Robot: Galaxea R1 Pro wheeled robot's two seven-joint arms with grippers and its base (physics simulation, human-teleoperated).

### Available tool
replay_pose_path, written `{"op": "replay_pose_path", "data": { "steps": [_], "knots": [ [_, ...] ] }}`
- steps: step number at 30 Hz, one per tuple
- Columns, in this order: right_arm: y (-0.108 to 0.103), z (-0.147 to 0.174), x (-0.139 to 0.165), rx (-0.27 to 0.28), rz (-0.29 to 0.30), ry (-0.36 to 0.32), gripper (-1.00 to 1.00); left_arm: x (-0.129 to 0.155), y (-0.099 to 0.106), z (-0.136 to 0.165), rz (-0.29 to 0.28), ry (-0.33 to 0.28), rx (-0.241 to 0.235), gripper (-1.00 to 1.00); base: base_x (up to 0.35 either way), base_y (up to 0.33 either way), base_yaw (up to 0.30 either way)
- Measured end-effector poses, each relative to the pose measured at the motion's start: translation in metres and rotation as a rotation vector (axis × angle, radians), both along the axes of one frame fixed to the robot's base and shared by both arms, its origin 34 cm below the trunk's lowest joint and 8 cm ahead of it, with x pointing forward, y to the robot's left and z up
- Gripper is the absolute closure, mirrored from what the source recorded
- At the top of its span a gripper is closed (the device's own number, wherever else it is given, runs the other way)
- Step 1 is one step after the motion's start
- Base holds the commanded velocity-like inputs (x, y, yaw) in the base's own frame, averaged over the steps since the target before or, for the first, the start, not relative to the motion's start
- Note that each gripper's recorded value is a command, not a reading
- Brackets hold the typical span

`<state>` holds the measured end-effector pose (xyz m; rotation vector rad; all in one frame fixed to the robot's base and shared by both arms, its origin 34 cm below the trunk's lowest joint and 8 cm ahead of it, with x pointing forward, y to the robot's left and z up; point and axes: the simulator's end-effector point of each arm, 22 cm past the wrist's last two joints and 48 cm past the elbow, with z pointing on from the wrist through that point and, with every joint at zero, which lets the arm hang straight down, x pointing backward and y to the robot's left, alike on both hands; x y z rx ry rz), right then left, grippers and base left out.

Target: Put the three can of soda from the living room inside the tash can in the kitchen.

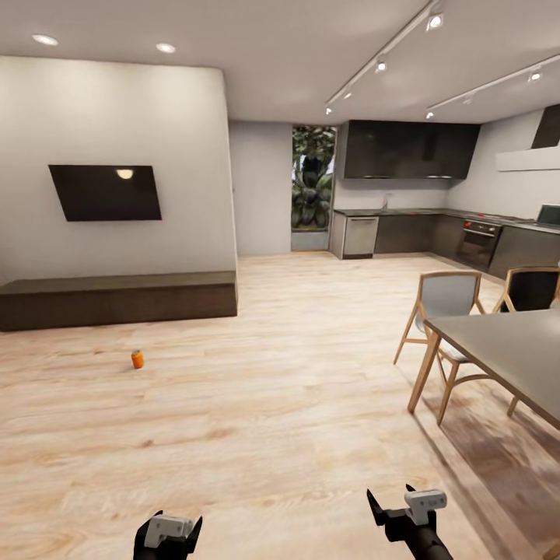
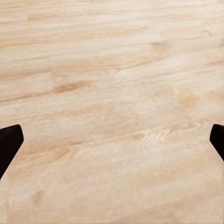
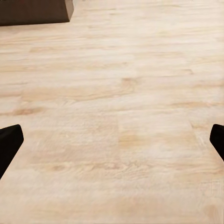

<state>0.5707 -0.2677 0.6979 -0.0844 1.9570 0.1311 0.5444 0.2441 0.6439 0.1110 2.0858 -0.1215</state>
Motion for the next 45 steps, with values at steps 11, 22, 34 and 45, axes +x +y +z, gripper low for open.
{"op": "replay_pose_path", "data": {
  "steps": [11,22,34,45],
  "knots": [
    [-0.0003,0.0,0.0,0.0,-0.001,0.0,-1.0,0.0004,-0.0004,0.0003,-0.001,-0.001,0.0,-1.0,0.323,0.0,0.0],
    [-0.0011,-0.0001,0.0,-0.001,-0.003,0.0,-1.0,0.0003,-0.0011,0.0004,-0.003,-0.001,0.0,-1.0,0.323,0.0,0.0],
    [0.0011,0.001,0.0003,0.003,-0.002,-0.003,-1.0,0.0004,-0.0012,0.0012,-0.003,-0.004,0.0,-1.0,0.323,0.0,-0.099],
    [0.0017,0.0025,0.0008,0.003,-0.001,-0.006,-1.0,0.0012,-0.0015,0.0027,-0.003,-0.008,-0.001,-1.0,0.323,0.004,-0.136]
  ]
}}
